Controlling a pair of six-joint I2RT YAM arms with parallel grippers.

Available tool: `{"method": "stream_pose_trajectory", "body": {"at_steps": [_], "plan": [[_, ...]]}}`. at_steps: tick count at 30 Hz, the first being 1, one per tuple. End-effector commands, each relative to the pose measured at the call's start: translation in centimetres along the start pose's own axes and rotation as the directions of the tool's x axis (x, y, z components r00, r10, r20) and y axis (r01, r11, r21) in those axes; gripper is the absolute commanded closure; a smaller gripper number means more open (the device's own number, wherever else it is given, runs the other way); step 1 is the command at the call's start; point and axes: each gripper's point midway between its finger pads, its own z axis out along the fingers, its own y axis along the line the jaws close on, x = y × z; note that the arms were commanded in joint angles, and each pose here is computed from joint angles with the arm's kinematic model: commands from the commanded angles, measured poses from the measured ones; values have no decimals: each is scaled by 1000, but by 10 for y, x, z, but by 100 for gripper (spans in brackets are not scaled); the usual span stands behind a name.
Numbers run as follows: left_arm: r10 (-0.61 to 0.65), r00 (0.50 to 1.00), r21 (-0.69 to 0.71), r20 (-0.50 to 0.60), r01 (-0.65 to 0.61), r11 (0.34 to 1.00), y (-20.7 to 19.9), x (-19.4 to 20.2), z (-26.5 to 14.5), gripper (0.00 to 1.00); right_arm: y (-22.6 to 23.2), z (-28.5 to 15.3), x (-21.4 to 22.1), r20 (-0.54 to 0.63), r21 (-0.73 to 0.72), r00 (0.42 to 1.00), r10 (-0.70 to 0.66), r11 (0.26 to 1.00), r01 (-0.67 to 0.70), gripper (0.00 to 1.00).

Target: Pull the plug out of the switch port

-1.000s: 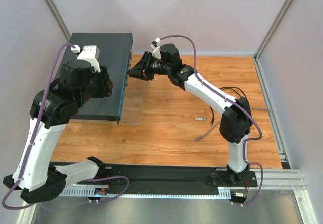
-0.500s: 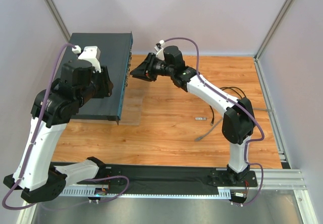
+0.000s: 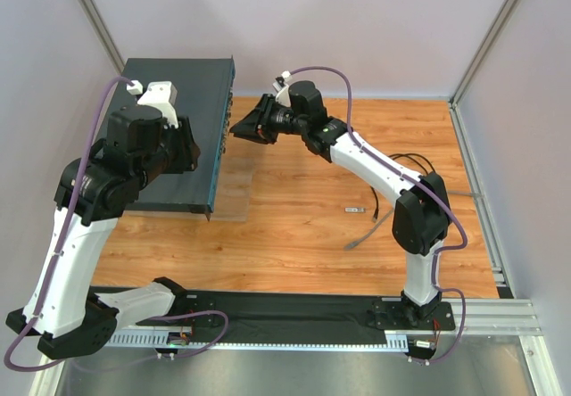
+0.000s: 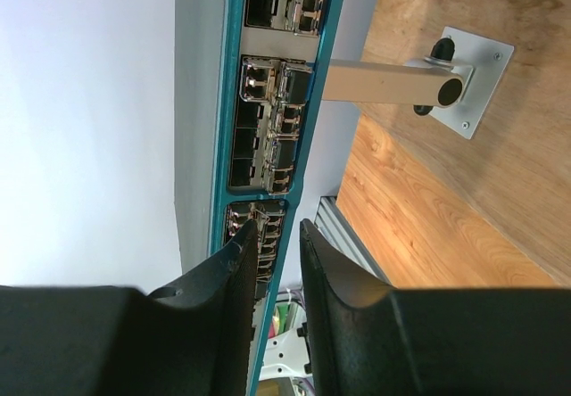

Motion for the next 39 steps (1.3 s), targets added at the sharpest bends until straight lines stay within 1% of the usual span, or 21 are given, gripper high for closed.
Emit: {"method": "stream_pose_trajectory", "body": {"at_steps": [1, 9, 18, 39], "plan": [[-19, 999, 13, 26, 19, 1000, -1, -5, -2, 51, 25, -4, -2, 8, -47, 999, -33, 998, 34, 73], [-20, 1000, 15, 22, 19, 1000, -2, -5, -1, 51, 28, 2, 6, -21, -43, 999, -40, 998, 39, 74], [-21, 999, 18, 25, 20, 1000, -2, -6, -1, 51, 20, 4, 10, -35, -18, 999, -40, 999, 40, 76], [-18, 1000, 15, 23, 18, 1000, -1, -5, -1, 51, 14, 6, 8, -30, -10, 999, -27, 1000, 26, 80]]}}
